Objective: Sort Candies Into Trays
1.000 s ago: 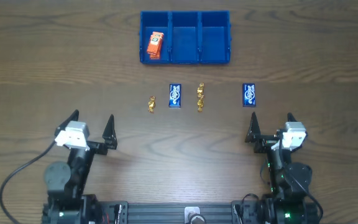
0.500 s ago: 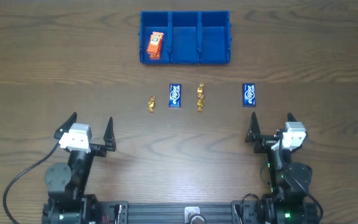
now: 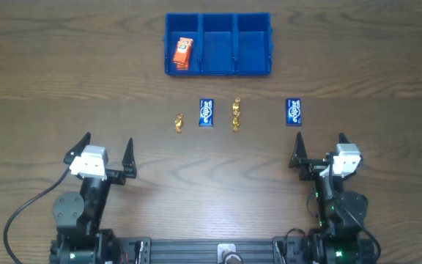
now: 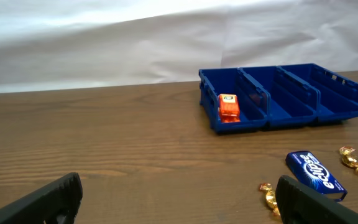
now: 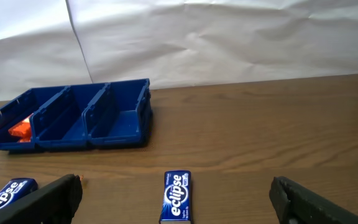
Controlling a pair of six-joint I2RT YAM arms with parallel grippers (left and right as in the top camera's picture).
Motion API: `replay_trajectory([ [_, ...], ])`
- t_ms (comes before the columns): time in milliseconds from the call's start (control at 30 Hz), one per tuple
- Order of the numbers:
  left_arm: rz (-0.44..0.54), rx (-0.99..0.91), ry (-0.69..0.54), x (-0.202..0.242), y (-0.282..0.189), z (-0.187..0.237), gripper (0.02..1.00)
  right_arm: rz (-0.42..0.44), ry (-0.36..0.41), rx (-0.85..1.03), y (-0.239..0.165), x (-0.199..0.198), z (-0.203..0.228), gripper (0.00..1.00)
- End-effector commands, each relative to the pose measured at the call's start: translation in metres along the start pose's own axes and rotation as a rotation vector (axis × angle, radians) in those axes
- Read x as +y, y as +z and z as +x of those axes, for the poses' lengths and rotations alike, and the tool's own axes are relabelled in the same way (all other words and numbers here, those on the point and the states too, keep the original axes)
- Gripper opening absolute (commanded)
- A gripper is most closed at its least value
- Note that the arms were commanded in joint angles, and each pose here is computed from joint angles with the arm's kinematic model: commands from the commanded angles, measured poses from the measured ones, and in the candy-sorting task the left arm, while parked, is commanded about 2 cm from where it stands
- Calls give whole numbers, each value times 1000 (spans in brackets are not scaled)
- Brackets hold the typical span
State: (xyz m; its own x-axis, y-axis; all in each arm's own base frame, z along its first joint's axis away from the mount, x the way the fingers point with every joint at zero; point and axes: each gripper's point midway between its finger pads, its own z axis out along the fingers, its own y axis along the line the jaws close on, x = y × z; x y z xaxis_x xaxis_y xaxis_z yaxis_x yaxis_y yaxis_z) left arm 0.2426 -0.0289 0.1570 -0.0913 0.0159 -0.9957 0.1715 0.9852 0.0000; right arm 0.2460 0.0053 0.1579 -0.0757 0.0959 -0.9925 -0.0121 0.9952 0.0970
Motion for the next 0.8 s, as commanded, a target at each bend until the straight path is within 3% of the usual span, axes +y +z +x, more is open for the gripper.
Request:
replay_trajectory([
  [33,-2,44,8,1,1,16,998,1,-6,3,0,0,1,998],
  [367,-2,44,8,1,1,16,998,0,-1,-3,0,0,0,998],
  [500,-2,44,8,1,1,16,998,-15,120,-56,-1,2,-14,1000],
  [733,-2,44,8,1,1,16,998,-50,106,13,2,10,-51,1000],
  [800,-2,44,8,1,1,16,998,-77,47,107,9,17,-65,998],
])
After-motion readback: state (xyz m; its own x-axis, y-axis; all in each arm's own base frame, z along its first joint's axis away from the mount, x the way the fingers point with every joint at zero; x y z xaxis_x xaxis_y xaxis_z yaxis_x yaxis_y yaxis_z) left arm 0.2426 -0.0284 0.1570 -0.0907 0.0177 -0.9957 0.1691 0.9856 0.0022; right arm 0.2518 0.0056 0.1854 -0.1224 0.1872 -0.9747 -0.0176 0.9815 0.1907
